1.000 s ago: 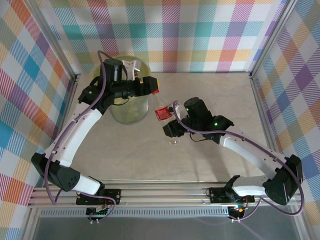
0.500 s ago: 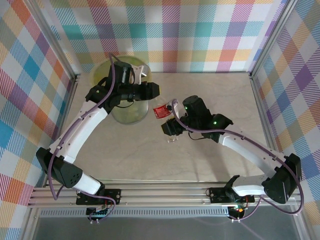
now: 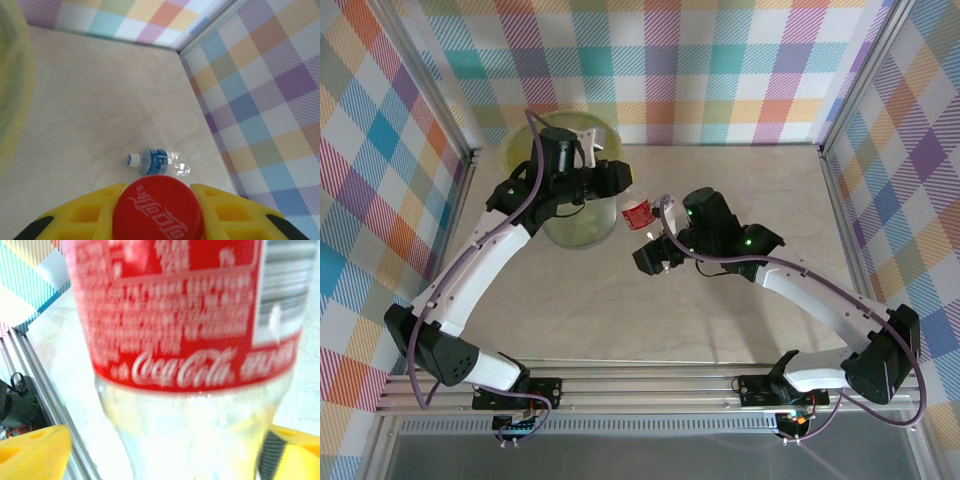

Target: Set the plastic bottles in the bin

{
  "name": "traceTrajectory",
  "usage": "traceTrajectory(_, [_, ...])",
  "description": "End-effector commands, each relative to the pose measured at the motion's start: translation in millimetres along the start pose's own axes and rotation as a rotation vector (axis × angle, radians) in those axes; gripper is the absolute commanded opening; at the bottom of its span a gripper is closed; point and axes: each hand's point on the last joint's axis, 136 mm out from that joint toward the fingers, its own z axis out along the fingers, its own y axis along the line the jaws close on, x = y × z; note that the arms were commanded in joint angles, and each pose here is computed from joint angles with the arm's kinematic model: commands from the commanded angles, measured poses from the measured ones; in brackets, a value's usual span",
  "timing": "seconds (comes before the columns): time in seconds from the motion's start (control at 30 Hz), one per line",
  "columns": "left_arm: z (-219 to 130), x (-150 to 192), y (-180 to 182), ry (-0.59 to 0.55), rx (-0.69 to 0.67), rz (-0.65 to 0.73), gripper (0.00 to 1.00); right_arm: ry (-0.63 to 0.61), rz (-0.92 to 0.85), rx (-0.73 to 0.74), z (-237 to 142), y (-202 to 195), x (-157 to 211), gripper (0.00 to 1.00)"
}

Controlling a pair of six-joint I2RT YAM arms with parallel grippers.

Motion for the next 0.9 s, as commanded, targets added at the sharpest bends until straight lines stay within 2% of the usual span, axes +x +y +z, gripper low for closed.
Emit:
traceTrajectory(0.0, [-39.2,-45.5,-14.3,-0.244,-0.007,0.025,0.00,-0.059,-0.032,0.005,-17.7,7.7,-18.3,1.00])
traceTrajectory(0.33, [-146.2,-119.0,-12.2,-0.751,-0.123,0.106,0.00,-0.183,0.004,0.145,-58.9,-8.1,-30.3,1.00])
traceTrajectory(0.5, [-193.1,-145.5,15.3,-0.950,-0.303,0.133,0.00,-0.184,0.036,0.196,-64.5,-16.9,-25.8,1.00])
traceTrajectory(0.67, [-210.0,-165.1,44.6,-1.058,-0.413,0.141,0.00,-0.190,0.054,0.244,-65.9,-25.7,-25.9,1.00])
traceTrajectory(0.87, [-185.1,-178.4,78.9,-1.045,-0.474,0.129,0.00,-0.187,0.061,0.265,-64.9,-30.3,-25.0,1.00])
